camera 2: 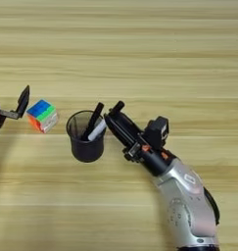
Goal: Move the objects on the table
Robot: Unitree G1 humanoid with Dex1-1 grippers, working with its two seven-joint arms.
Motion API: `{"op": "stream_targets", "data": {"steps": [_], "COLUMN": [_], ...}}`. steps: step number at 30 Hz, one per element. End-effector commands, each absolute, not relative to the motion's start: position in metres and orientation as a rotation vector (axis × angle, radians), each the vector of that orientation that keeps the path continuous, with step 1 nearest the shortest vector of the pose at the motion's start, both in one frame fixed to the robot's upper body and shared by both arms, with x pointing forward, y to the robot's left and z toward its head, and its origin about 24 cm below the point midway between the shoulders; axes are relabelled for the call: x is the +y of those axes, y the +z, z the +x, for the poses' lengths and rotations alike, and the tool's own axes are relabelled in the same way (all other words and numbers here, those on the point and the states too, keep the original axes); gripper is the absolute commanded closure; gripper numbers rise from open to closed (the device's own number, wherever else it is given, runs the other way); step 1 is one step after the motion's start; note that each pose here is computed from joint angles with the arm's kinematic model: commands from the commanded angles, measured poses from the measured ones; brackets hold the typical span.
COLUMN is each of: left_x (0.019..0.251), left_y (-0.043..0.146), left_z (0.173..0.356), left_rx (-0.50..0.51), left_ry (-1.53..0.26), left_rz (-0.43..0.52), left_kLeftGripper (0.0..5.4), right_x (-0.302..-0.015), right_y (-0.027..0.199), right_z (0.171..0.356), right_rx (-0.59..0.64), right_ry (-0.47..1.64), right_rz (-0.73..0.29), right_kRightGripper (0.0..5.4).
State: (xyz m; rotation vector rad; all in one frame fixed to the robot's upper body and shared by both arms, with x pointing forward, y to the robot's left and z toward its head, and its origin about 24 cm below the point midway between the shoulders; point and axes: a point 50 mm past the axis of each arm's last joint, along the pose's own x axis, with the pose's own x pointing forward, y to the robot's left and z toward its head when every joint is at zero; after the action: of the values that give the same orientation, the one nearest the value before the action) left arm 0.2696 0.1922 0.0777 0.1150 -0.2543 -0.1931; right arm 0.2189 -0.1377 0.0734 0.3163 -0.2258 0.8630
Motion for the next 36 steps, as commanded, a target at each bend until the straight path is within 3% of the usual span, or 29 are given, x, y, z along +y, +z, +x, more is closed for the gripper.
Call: {"op": "stream_targets", "data": {"steps": [1, 9, 10, 22, 36], "left_x": [0.189, 0.189, 0.189, 0.190, 0.189], "left_y": [0.081, 0.081, 0.081, 0.079, 0.077], "left_z": [0.273, 0.273, 0.273, 0.274, 0.274], "left_rx": [-0.272, -0.279, -0.279, -0.275, -0.275], "left_ry": [-0.195, -0.196, -0.197, -0.213, -0.226], "left_rz": [0.115, 0.110, 0.110, 0.116, 0.124], "left_kLeftGripper": [0.00, 0.00, 0.00, 0.00, 0.00], "right_x": [-0.131, -0.122, -0.122, -0.122, -0.134], "right_y": [0.072, 0.059, 0.058, 0.060, 0.076], "right_z": [0.221, 0.222, 0.222, 0.226, 0.237], "right_rx": [-0.213, -0.146, -0.142, -0.172, -0.323], "right_ry": [0.877, 0.886, 0.885, 0.853, 0.711], "right_rz": [0.260, 0.192, 0.188, 0.210, 0.184], "right_kRightGripper": [4.66, 4.66, 4.37, 3.16, 1.61]}}
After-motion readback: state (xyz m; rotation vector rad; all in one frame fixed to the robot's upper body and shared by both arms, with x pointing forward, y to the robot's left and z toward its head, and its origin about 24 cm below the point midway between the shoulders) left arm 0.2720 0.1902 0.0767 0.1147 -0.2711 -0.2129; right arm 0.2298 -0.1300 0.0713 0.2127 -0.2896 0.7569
